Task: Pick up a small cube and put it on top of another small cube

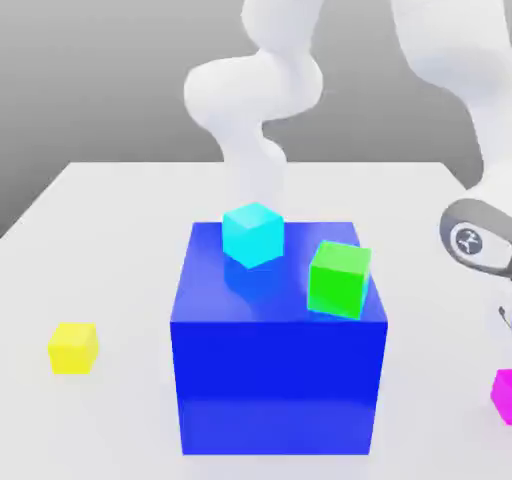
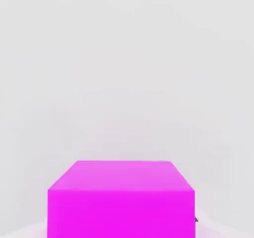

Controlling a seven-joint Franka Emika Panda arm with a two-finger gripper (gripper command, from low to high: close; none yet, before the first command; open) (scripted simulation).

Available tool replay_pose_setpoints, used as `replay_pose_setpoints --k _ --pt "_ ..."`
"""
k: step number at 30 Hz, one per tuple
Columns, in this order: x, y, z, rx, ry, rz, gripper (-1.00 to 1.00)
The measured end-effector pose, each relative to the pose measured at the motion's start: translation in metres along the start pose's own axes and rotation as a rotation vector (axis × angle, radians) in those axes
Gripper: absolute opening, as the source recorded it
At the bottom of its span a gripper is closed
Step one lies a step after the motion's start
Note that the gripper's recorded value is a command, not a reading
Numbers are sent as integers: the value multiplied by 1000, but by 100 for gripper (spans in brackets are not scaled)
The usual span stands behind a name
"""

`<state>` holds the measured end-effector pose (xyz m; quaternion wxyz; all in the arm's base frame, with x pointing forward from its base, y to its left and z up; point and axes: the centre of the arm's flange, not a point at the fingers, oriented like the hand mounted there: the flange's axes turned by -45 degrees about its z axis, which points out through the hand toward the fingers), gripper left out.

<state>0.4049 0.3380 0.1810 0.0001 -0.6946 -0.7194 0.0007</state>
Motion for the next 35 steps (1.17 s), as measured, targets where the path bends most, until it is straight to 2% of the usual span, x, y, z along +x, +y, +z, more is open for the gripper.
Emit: replay_pose_setpoints --k 6,11,20,24,25,31,35 --pt "-52 27 -86 -1 1 84 -100" --pt "-122 42 -155 -1 2 193 -100" --pt "-233 16 -263 1 2 345 -100" --pt "-247 11 -228 2 3 366 -100" --pt "-248 10 -216 2 3 366 100" --pt "-248 10 -210 1 2 367 100" --pt "-248 11 -252 -1 1 367 100"
